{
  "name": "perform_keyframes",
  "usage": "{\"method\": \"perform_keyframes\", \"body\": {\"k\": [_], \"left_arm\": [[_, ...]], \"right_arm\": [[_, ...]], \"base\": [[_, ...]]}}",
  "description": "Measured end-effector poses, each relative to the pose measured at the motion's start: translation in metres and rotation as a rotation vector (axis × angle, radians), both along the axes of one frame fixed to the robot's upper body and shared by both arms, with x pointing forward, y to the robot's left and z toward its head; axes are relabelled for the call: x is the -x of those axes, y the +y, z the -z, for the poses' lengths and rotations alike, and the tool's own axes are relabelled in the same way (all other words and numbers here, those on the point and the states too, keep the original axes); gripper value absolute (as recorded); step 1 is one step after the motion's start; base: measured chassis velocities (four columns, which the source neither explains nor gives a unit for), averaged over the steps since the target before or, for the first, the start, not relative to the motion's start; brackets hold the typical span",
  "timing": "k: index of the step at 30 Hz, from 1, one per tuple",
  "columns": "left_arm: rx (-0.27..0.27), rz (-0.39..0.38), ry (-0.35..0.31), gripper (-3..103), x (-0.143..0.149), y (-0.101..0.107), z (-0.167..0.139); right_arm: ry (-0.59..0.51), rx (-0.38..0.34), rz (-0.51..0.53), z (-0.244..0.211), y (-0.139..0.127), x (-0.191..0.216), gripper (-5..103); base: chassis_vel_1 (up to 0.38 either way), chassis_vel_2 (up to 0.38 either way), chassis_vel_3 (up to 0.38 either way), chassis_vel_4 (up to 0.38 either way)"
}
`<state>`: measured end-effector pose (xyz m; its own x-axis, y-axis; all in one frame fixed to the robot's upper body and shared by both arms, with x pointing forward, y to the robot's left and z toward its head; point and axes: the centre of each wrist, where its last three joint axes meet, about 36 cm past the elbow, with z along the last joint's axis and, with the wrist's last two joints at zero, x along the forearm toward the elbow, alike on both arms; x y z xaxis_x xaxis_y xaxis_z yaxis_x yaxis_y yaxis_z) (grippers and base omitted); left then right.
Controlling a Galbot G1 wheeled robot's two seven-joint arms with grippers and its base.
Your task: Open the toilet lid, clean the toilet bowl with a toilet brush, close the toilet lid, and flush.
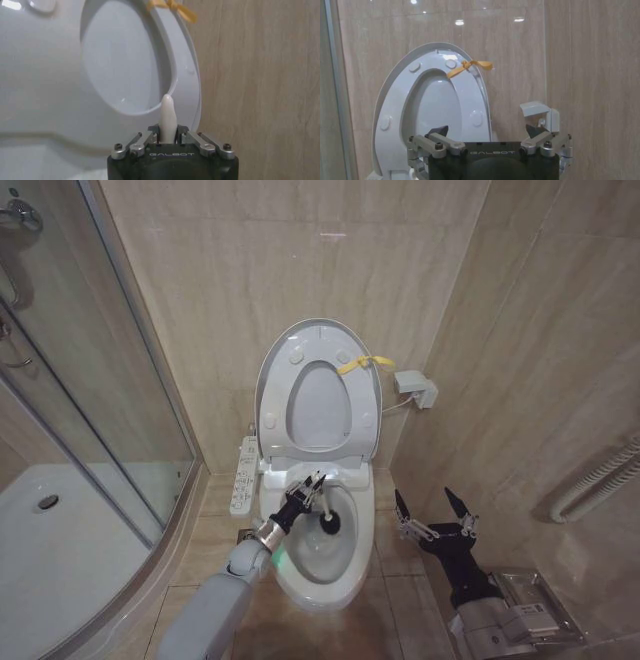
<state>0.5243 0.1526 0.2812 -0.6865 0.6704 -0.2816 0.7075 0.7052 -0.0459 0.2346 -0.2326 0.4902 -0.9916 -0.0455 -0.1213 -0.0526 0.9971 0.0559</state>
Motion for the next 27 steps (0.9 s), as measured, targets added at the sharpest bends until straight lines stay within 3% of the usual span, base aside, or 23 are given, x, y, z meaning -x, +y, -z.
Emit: {"method": "perform_keyframes", "body": {"k": [5, 8, 10, 14, 17, 21, 27], "left_arm": [[0.017, -0.005, 0.029, 21, 0.004, 0.0, 0.002], [0.008, -0.031, 0.079, 21, 0.009, 0.01, 0.025], [-0.012, -0.053, 0.081, 21, 0.009, 0.02, 0.041], [-0.04, -0.055, 0.063, 21, 0.009, 0.026, 0.046], [-0.039, -0.039, 0.039, 21, 0.008, 0.021, 0.039], [-0.012, 0.006, -0.003, 21, 0.006, 0.0, 0.014], [0.0, 0.019, -0.005, 21, 0.005, -0.011, 0.015]], "right_arm": [[0.0, 0.0, 0.0, 0.0, 0.0, 0.0, 100], [0.0, 0.0, 0.0, 0.0, 0.0, 0.0, 100], [0.0, 0.0, 0.0, 0.0, 0.0, 0.0, 100], [0.0, 0.0, 0.0, 0.0, 0.0, 0.0, 100], [0.0, 0.0, 0.0, 0.0, 0.0, 0.0, 100], [0.0, 0.0, 0.0, 0.0, 0.0, 0.0, 100], [0.0, 0.0, 0.0, 0.0, 0.0, 0.0, 100]], "base": [[0.0, 0.0, 0.0, 0.0], [0.0, 0.0, 0.0, 0.0], [0.0, 0.0, 0.0, 0.0], [0.0, 0.0, 0.0, 0.0], [0.0, 0.0, 0.0, 0.0], [0.0, 0.0, 0.0, 0.0], [0.0, 0.0, 0.0, 0.0]]}}
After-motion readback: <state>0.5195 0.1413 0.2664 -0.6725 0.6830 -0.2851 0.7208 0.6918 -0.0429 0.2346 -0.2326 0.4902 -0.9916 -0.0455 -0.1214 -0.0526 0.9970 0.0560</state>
